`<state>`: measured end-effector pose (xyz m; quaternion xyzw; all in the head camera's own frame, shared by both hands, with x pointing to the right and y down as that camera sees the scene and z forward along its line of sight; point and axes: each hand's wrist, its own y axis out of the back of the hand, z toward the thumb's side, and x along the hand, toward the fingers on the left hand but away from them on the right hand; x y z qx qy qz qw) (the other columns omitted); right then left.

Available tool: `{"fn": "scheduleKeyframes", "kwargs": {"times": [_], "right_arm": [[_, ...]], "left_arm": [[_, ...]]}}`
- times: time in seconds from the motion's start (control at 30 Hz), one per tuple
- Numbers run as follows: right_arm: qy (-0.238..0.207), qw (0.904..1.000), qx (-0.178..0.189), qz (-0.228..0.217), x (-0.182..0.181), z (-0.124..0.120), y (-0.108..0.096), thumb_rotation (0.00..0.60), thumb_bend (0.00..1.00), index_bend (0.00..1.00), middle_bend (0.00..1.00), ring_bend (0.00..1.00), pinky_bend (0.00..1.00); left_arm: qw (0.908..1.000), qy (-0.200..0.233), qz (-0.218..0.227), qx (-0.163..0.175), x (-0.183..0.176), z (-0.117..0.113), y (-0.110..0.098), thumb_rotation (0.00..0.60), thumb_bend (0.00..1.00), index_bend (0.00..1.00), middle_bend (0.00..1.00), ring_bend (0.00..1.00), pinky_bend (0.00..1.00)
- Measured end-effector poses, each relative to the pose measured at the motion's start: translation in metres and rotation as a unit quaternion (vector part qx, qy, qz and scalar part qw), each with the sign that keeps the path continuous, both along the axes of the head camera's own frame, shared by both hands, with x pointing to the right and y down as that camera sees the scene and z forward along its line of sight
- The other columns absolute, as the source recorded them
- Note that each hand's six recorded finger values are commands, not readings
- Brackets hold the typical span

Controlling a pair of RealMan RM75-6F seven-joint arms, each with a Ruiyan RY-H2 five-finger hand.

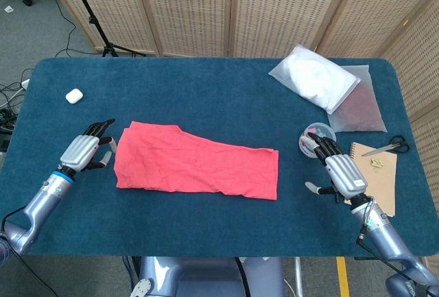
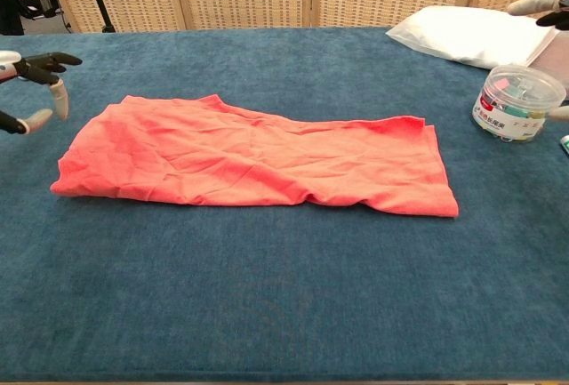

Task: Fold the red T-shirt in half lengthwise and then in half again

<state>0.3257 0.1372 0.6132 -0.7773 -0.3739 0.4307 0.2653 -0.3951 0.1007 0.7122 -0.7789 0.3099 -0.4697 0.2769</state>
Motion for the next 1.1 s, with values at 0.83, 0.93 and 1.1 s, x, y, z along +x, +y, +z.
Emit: {"fn": "scheduleKeyframes", "kwargs": {"times": [0.83,0.93,1.1], "right_arm": [[-0.001,1.0000,0.000,0.009,0.005,-0.001,-0.003,0.600,0.26,0.00,0.00,0.00,0.00],[-0.001,0.9999,0.000,0.010,0.005,-0.001,-0.003,0.600,0.26,0.00,0.00,0.00,0.00],[-0.001,0.9999,0.000,0.012,0.005,-0.001,-0.003,0.600,0.26,0.00,0.00,0.00,0.00]], "left_arm": [[0.9968,-0.070,0.039,-0.008,0.004,0.029,0.005,0.600,0.35,0.48,0.00,0.00,0.00],[0.9959,-0.078,0.045,-0.011,0.006,0.032,0.003,0.600,0.32,0.44,0.00,0.00,0.00],[0.9937,-0.097,0.056,-0.012,0.008,0.036,0.000,0.600,0.27,0.38,0.00,0.00,0.00]]}}
